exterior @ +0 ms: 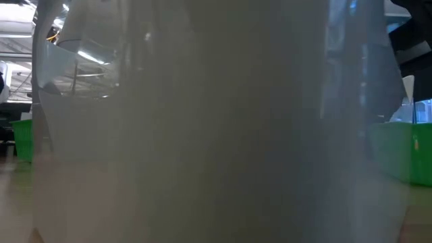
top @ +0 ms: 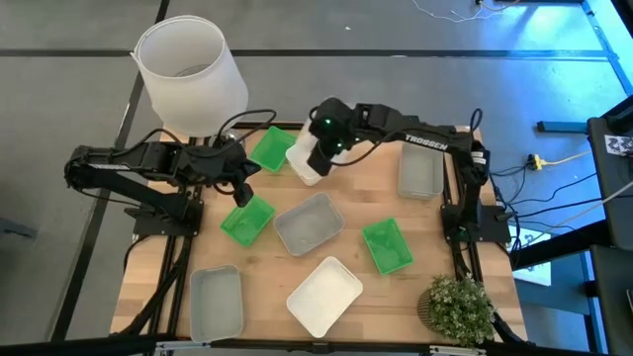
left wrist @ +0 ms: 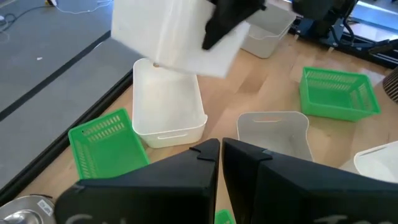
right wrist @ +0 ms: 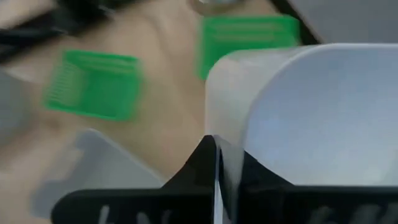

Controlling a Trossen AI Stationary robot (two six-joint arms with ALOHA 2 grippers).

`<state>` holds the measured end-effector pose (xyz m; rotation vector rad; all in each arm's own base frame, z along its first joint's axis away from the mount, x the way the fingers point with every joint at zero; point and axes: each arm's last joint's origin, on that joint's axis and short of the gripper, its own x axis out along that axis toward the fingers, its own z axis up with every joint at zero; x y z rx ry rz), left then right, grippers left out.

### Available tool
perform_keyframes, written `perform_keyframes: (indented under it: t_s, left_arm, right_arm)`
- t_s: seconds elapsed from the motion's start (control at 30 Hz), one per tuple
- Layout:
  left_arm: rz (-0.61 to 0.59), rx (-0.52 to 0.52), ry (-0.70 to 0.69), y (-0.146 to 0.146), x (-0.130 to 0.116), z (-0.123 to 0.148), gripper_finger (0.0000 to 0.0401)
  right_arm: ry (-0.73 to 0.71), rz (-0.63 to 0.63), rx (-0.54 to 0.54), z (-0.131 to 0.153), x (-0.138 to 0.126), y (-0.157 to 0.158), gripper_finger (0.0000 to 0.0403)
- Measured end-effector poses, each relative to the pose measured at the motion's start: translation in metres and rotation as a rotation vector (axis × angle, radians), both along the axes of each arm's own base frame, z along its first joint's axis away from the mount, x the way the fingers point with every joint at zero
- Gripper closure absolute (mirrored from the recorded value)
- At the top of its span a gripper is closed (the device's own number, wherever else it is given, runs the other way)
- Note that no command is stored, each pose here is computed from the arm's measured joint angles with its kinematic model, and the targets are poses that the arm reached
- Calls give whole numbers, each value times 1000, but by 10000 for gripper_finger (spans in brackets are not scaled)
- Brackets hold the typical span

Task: Stack baskets by color
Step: Stack the top right white bin on the top left white bin

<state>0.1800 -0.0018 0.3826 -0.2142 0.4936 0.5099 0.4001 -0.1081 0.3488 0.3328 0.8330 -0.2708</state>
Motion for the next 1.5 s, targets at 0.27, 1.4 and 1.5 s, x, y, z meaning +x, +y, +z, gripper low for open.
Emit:
perform_keyframes:
  t_s: [0.27,1.4,1.5]
  left_arm:
    - [-44,-30,3,-2,0,-1,390]
    - [-83,-40,36,-2,-1,-3,390]
    - [-113,0,56,-2,-1,-3,390]
  right_arm:
    - [11,61,60,-26,21,0,402]
    - [187,-306,118,-40,18,-30,403]
    - [167,-354,133,-36,18,-32,403]
